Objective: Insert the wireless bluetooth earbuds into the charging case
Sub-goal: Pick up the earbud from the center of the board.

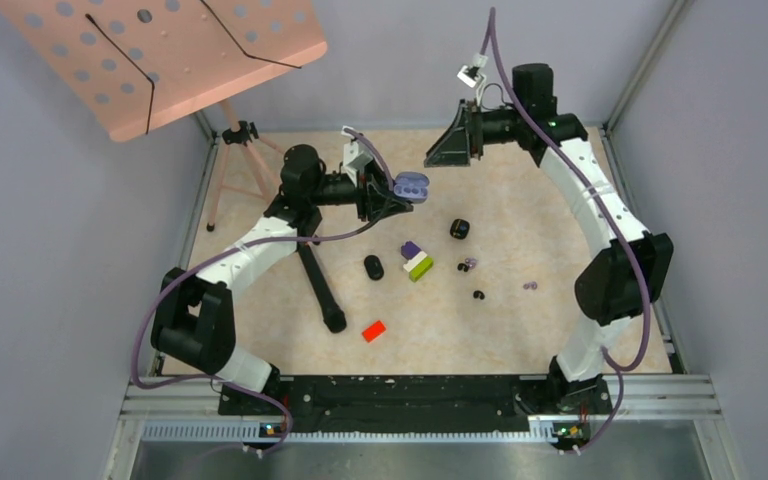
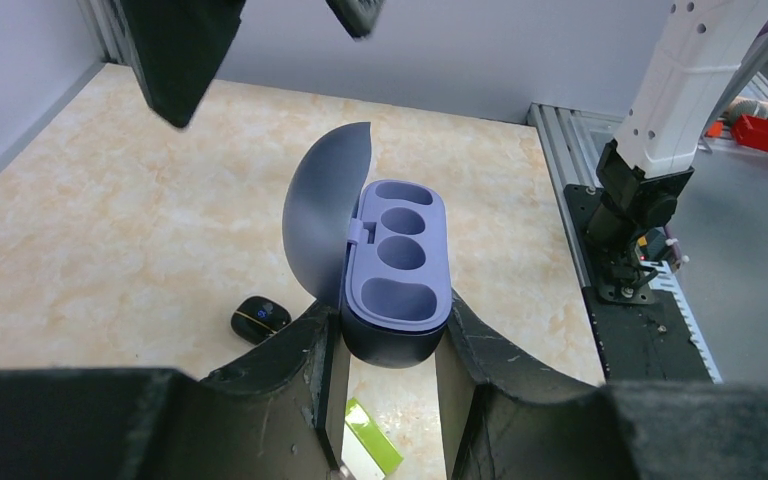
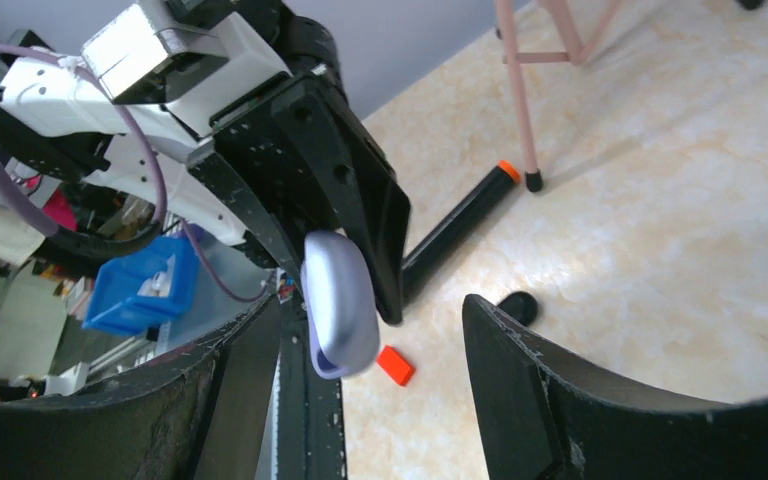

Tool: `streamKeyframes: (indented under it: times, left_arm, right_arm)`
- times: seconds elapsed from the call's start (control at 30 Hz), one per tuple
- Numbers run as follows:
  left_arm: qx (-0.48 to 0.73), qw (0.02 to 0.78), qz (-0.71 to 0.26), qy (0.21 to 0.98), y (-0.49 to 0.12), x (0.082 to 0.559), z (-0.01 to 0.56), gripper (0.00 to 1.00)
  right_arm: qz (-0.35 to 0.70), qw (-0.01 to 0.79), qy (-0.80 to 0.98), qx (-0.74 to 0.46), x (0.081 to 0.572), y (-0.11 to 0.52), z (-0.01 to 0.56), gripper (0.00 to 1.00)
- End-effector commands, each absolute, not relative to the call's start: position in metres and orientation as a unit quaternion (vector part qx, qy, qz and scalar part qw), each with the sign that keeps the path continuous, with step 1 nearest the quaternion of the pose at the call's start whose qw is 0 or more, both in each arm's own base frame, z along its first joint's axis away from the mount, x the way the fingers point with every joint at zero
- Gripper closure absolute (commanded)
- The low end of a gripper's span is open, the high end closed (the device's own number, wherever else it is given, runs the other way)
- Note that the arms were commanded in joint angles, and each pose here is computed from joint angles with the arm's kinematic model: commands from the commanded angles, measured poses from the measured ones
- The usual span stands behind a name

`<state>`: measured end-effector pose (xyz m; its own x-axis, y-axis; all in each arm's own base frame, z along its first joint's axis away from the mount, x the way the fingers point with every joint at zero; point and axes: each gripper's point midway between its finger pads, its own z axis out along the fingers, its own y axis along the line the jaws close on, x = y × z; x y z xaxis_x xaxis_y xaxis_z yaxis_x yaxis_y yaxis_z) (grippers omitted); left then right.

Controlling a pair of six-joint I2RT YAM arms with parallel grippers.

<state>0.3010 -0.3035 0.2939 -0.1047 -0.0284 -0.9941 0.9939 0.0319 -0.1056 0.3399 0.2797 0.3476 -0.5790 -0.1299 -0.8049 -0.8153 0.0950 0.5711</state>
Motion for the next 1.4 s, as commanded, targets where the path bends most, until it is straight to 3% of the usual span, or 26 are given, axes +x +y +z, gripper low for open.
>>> streamKeyframes:
  times: [0.0,0.1,0.17,0.33,0.47,0.57,0.83,1.13,1.37]
  left_arm:
    - [0.444,0.492,-0.527,0.532,-0.304,0.304,0.293,1.0]
    - [0.43,0.493,-0.527,0.543,-0.301,0.306,0.294,1.0]
    - [0.418,0.495,-0.525,0.551,-0.298,0.308,0.294,1.0]
    - [0.394,0.491,-0.529,0.569,-0.29,0.308,0.291,1.0]
    - [0.38,0.487,-0.531,0.58,-0.285,0.306,0.289,1.0]
    - [0.37,0.486,-0.531,0.588,-0.28,0.306,0.288,1.0]
    - [0.343,0.476,-0.534,0.609,-0.271,0.306,0.281,1.0]
    - [0.343,0.479,-0.532,0.608,-0.269,0.305,0.283,1.0]
    - [0.343,0.479,-0.532,0.608,-0.269,0.305,0.283,1.0]
  right_arm:
    - [0.55,0.376,0.671,-0.326,0.351,0.239,0.386,0.35]
    - [0.421,0.416,0.752,-0.289,0.373,0.191,0.343,0.43]
    - [0.311,0.412,0.781,-0.351,0.357,0.16,0.296,0.49]
    - [0.187,0.296,0.761,-0.546,0.273,0.104,0.185,0.61]
    - [0.182,0.19,0.762,-0.592,0.235,0.08,0.126,0.68]
    - [0.183,0.158,0.762,-0.6,0.23,0.073,0.107,0.7]
    - [0.122,0.165,0.762,-0.614,0.248,0.056,0.074,0.67]
    - [0.075,0.155,0.759,-0.628,0.264,0.038,0.059,0.62]
    - [0.072,0.139,0.757,-0.634,0.264,0.033,0.05,0.64]
